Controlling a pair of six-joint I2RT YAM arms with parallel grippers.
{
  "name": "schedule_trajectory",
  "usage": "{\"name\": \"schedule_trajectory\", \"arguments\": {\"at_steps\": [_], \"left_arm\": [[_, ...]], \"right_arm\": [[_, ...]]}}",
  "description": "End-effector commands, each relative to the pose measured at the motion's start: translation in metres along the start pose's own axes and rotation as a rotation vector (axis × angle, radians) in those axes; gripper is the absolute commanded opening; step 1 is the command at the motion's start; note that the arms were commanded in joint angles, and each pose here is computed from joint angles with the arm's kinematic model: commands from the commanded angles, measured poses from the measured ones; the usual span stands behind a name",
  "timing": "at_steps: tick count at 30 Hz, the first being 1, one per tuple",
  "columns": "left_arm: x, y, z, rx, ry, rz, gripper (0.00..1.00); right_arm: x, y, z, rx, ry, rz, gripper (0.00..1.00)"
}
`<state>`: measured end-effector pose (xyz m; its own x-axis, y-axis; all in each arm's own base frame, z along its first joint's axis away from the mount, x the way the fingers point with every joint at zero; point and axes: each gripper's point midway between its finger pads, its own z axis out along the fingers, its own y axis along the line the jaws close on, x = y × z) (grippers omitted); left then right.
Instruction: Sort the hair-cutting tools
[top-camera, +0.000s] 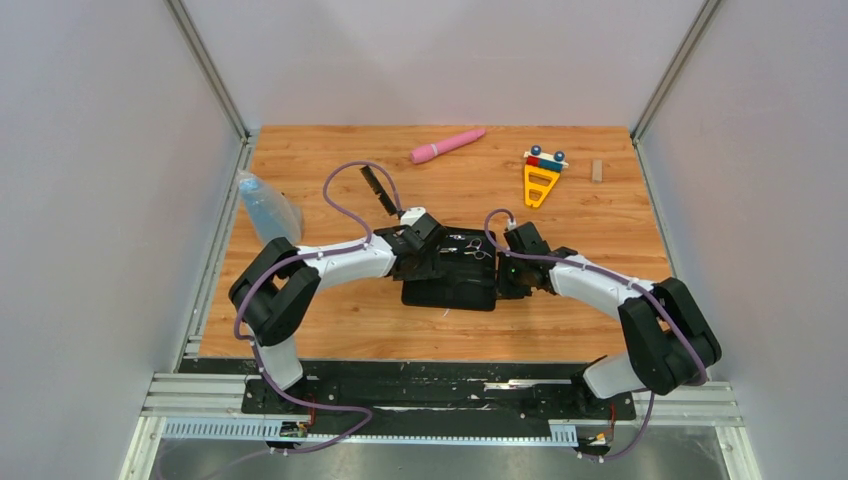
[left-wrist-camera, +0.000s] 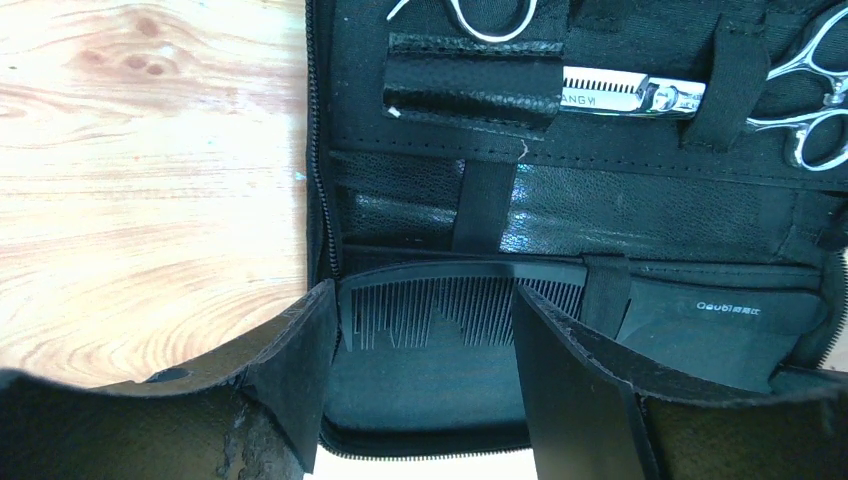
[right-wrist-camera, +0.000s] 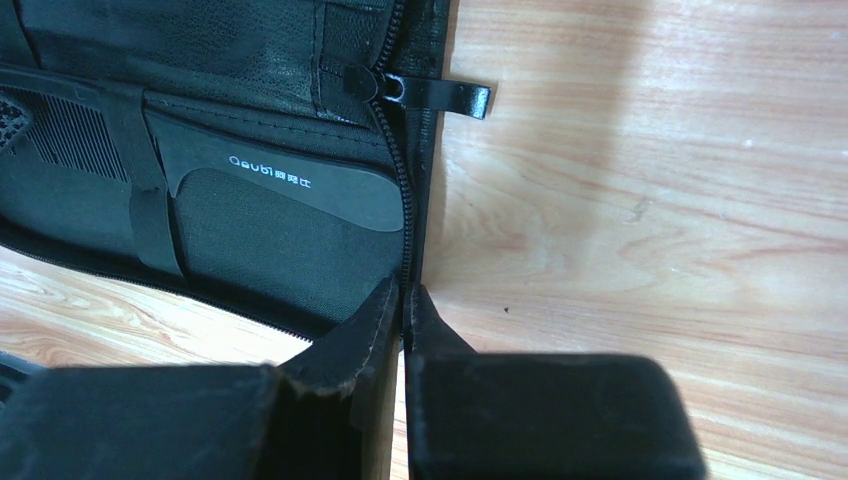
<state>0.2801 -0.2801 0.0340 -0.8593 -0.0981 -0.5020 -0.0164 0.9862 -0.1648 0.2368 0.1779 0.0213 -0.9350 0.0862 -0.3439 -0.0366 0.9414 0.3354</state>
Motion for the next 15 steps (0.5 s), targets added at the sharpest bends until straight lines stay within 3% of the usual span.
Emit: {"name": "schedule_trajectory", "arguments": {"at_steps": [1, 9, 15], "left_arm": [[0.006, -0.099, -0.029, 0.369, 0.017, -0.084, 0.70], [0.014, -0.118, -0.045, 0.446, 0.065, -0.101, 0.70], [-0.010, -0.091, -0.059, 0.365, -0.072, -0.104, 0.72]], "right_arm": [[-0.006, 0.018, -0.003, -0.083, -0.029, 0.002, 0.01], [-0.012, 0.019, -0.007, -0.084, -0.052, 0.000, 0.01], [-0.015, 0.016, -0.008, -0.075, -0.061, 0.005, 0.02]]}}
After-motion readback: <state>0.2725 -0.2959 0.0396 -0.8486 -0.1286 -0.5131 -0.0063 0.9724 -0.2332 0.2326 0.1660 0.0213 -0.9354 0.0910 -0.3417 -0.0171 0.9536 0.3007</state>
